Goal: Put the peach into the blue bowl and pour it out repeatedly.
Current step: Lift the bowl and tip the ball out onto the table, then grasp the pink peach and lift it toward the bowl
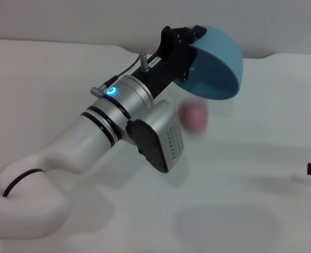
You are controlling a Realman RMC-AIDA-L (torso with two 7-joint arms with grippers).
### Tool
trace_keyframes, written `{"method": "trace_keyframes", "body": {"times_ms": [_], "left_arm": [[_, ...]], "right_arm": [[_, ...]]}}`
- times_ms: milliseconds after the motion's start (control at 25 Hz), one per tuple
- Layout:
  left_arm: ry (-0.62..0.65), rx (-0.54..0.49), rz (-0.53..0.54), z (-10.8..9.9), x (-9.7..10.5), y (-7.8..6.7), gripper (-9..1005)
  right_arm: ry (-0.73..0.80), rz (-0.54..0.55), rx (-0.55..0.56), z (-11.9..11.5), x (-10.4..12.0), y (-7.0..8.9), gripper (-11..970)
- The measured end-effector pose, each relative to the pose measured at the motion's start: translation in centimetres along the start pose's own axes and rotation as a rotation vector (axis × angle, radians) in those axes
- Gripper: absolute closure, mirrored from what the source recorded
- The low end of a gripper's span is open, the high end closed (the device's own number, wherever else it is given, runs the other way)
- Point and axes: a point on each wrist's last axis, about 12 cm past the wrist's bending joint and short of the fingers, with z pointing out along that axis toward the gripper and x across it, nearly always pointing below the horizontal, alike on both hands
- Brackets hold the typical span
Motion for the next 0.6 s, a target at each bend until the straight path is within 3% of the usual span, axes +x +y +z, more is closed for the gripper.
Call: {"method": "trace_keyframes", "body": {"times_ms": [200, 320, 600], "left_arm": [[0.009, -0.008, 0.006, -0.2, 0.2, 0.0, 997], [0.049, -0.032, -0.044, -0.2, 0.6, 0.3, 997], [0.274, -0.103, -0.385, 1.0, 3.3, 2.6, 998]], "right_arm": [[-0.001, -0.016, -0.003, 0.3, -0.6, 0.3, 371], [-0.003, -0.037, -0.008, 0.5, -1.2, 0.7, 371], [0.047, -0.203, -0.008, 2.7, -3.6, 2.9, 371]]}}
